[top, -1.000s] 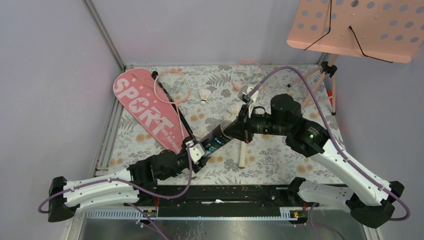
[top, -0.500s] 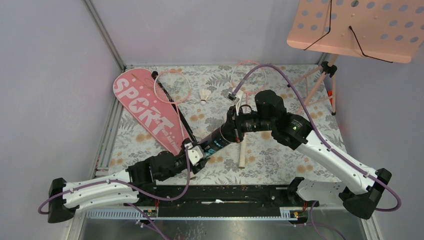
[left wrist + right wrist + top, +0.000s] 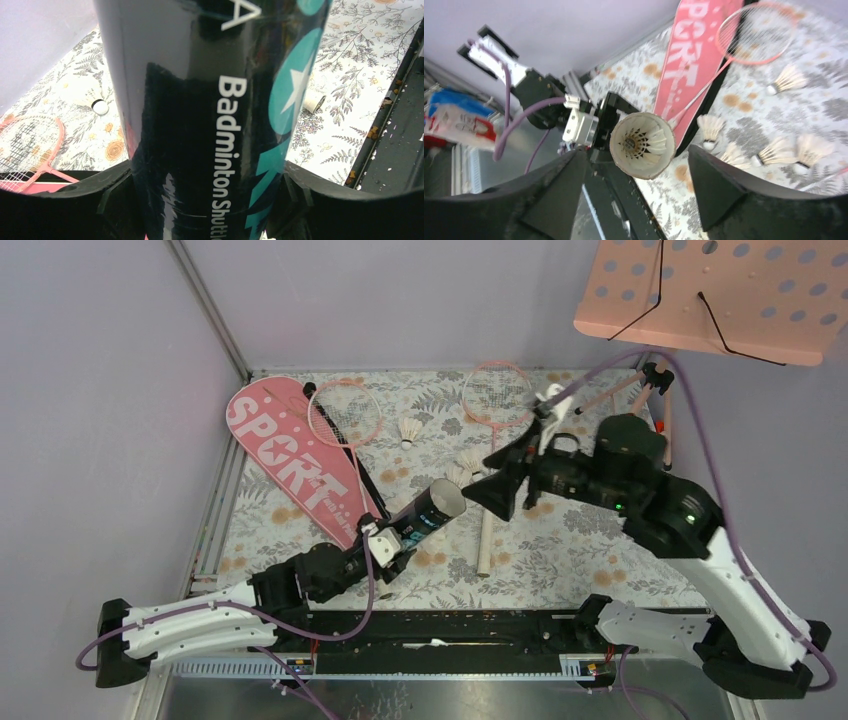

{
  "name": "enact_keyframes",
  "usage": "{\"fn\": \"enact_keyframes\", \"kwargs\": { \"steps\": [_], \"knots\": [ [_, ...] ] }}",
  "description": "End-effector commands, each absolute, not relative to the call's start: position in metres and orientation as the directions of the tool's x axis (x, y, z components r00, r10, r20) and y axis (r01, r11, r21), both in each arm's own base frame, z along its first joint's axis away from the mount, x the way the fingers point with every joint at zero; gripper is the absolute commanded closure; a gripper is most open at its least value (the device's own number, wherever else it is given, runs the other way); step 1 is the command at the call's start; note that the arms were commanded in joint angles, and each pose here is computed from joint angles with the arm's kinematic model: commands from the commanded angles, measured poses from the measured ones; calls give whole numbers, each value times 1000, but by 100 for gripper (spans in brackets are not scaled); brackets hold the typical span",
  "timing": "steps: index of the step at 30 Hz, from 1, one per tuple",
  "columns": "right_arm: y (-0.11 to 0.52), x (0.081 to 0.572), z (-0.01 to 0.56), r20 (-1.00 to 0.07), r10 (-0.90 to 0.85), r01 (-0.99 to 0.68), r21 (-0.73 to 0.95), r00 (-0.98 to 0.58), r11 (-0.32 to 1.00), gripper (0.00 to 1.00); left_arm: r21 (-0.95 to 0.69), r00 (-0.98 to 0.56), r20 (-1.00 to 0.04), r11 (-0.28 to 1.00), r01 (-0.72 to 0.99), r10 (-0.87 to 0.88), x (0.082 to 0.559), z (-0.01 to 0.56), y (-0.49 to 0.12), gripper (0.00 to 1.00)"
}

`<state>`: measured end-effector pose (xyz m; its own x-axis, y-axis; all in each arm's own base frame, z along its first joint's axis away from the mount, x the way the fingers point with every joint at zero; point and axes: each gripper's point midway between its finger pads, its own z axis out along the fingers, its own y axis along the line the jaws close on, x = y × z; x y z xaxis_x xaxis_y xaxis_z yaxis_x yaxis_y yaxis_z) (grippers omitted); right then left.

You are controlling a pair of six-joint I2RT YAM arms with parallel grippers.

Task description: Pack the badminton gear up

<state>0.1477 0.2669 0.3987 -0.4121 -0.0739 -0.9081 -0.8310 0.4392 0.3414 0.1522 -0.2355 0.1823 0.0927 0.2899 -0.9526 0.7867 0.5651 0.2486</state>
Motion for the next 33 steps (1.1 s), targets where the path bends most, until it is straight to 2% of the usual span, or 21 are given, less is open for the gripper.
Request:
{"fn": "enact_keyframes", "kwargs": {
  "steps": [1,3,6,9,13,16,19,27,33],
  "knots": [
    [221,157,445,-961,40,-773,244,-273,586,13,211,120,-975,615,760,185,157,215,-237,81],
    [203,163,450,-961,112,-711,264,-253,651,2,200,116,-978,624,755,174,158,217,-236,83],
    [189,181,414,-932,223,-579,354,-287,735,1,154,97,-988,699,698,121,168,226,-227,84],
    [186,192,355,-870,332,-448,476,-364,756,0,81,68,-996,815,574,51,185,235,-206,84],
    [223,198,270,-739,427,-377,648,-521,662,0,27,55,-998,899,436,3,198,241,-182,84],
    [257,199,226,-628,473,-349,758,-618,550,0,22,68,-998,896,443,-9,198,242,-181,84],
    [284,201,191,-594,427,-333,771,-681,543,0,22,68,-998,892,452,-10,197,240,-183,84],
    [333,211,132,-556,434,-273,784,-709,558,13,30,50,-999,882,471,7,195,234,-187,84],
    [344,209,106,-554,433,-215,758,-711,615,24,29,50,-999,879,476,5,194,233,-187,84]
  ]
}}
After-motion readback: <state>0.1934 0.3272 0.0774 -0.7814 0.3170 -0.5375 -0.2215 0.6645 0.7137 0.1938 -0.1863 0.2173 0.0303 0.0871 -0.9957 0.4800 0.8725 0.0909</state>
